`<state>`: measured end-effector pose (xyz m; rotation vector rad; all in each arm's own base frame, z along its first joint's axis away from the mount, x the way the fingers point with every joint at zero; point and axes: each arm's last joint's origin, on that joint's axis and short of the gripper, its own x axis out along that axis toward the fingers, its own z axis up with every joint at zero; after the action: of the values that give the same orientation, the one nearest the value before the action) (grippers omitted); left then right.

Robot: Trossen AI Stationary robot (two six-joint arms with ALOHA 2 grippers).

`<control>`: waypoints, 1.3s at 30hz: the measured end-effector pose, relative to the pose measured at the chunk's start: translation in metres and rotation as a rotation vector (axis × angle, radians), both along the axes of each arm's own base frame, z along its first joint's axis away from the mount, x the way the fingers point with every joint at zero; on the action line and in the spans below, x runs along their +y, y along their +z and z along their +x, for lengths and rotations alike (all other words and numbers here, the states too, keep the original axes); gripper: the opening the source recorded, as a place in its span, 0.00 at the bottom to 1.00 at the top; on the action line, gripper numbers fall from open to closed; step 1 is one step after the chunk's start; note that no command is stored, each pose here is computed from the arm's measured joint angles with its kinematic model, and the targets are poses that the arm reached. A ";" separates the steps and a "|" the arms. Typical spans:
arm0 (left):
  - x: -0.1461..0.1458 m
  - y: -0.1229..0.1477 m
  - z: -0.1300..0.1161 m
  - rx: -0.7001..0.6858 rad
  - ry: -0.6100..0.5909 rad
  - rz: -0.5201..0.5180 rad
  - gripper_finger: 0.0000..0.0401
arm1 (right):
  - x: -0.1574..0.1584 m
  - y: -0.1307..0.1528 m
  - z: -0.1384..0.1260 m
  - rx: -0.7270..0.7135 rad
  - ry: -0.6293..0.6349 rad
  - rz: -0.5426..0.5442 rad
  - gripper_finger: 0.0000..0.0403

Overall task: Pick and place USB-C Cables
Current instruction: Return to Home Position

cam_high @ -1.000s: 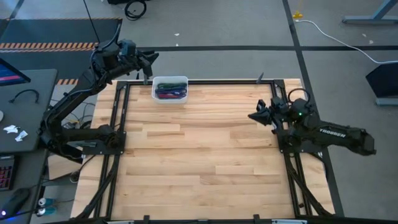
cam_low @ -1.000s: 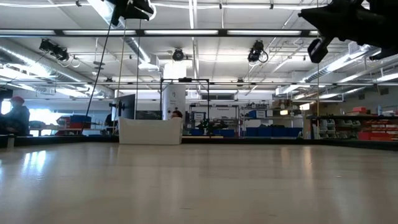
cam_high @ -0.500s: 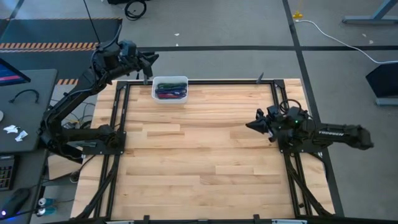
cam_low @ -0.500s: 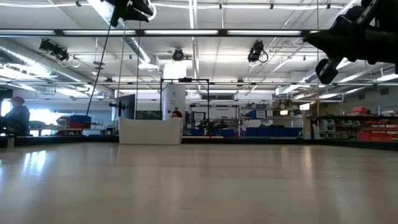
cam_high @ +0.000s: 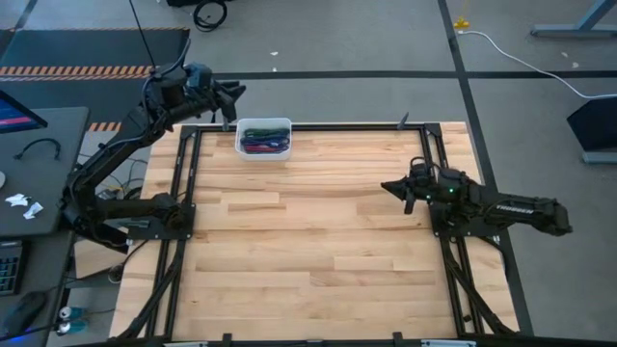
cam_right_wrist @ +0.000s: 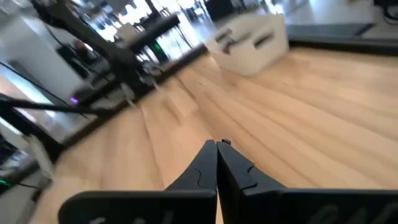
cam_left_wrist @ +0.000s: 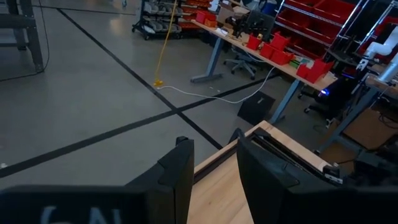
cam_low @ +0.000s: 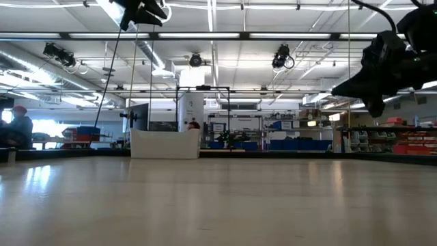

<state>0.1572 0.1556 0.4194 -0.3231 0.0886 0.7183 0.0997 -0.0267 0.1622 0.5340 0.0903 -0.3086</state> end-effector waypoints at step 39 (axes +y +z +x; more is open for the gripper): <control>-0.007 0.002 -0.006 0.000 -0.019 -0.005 0.32 | 0.002 0.003 -0.004 -0.124 0.026 -0.177 0.00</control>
<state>0.1512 0.1487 0.4218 -0.3272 0.0932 0.6997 0.0952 -0.0251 0.1656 0.3745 -0.0496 -0.2547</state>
